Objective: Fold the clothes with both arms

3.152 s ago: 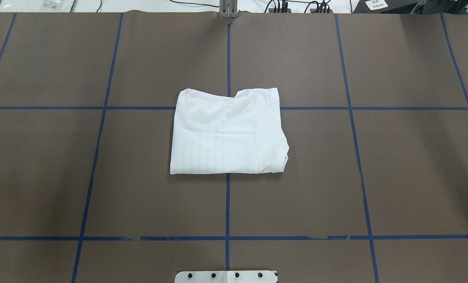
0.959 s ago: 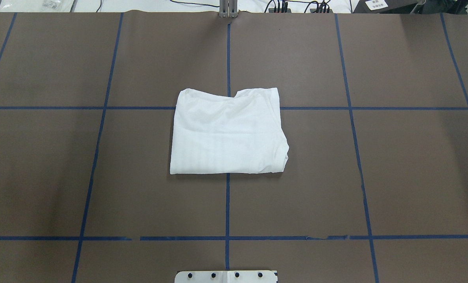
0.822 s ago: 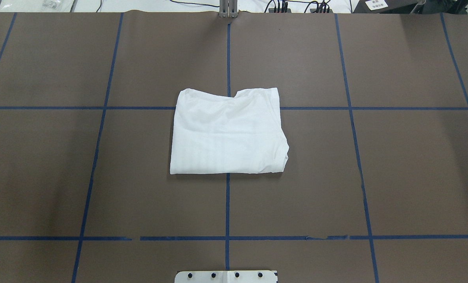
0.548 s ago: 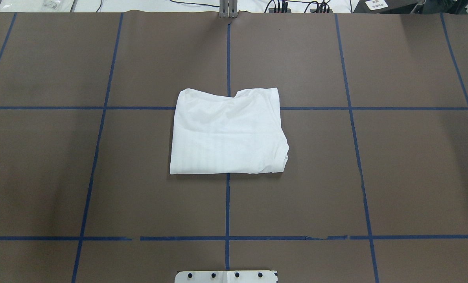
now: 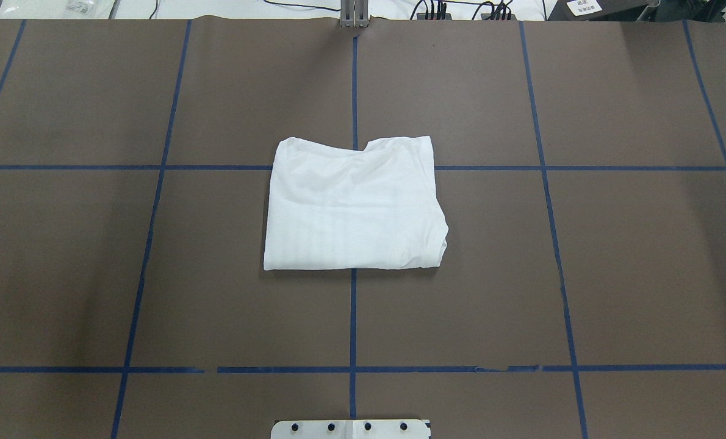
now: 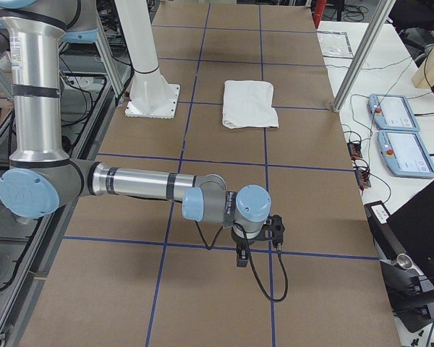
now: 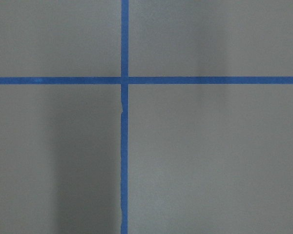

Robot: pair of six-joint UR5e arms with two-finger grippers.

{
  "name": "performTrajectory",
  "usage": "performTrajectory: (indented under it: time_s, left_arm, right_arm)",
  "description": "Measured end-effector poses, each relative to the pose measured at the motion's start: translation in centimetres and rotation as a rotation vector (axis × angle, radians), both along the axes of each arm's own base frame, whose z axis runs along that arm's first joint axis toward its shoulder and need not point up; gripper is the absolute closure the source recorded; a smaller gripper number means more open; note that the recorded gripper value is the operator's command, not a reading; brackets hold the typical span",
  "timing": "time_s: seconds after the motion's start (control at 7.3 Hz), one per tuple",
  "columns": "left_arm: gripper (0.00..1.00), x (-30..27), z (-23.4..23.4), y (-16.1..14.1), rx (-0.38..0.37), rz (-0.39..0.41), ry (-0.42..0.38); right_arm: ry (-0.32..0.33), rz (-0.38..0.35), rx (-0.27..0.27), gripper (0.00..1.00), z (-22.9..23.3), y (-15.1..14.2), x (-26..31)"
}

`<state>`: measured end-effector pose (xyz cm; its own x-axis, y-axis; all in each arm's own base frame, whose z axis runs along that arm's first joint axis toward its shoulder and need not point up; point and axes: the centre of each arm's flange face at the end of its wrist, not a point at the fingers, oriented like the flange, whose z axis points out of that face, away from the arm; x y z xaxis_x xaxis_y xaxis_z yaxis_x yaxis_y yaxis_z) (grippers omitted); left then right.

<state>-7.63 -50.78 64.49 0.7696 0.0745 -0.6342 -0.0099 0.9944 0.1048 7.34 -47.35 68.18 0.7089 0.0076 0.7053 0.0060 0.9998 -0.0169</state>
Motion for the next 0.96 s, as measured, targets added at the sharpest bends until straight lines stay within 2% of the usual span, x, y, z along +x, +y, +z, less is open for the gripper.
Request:
performTrajectory:
  time_s: [0.27, 0.69, 0.96]
  left_arm:
    - [0.00, 0.01, 0.10, 0.08, 0.027, 0.037, -0.002]
    - [0.00, 0.03, 0.07, 0.07, 0.030, 0.042, 0.000]
    - [0.00, 0.02, 0.04, 0.04, 0.030, 0.041, -0.001]
  right_arm:
    - [-0.013, 0.001, -0.008, 0.00, 0.27, 0.18, -0.10]
    - [-0.028, 0.010, -0.025, 0.00, 0.61, 0.32, -0.22]
    - [-0.022, 0.063, -0.068, 0.00, 0.40, 0.13, -0.19]
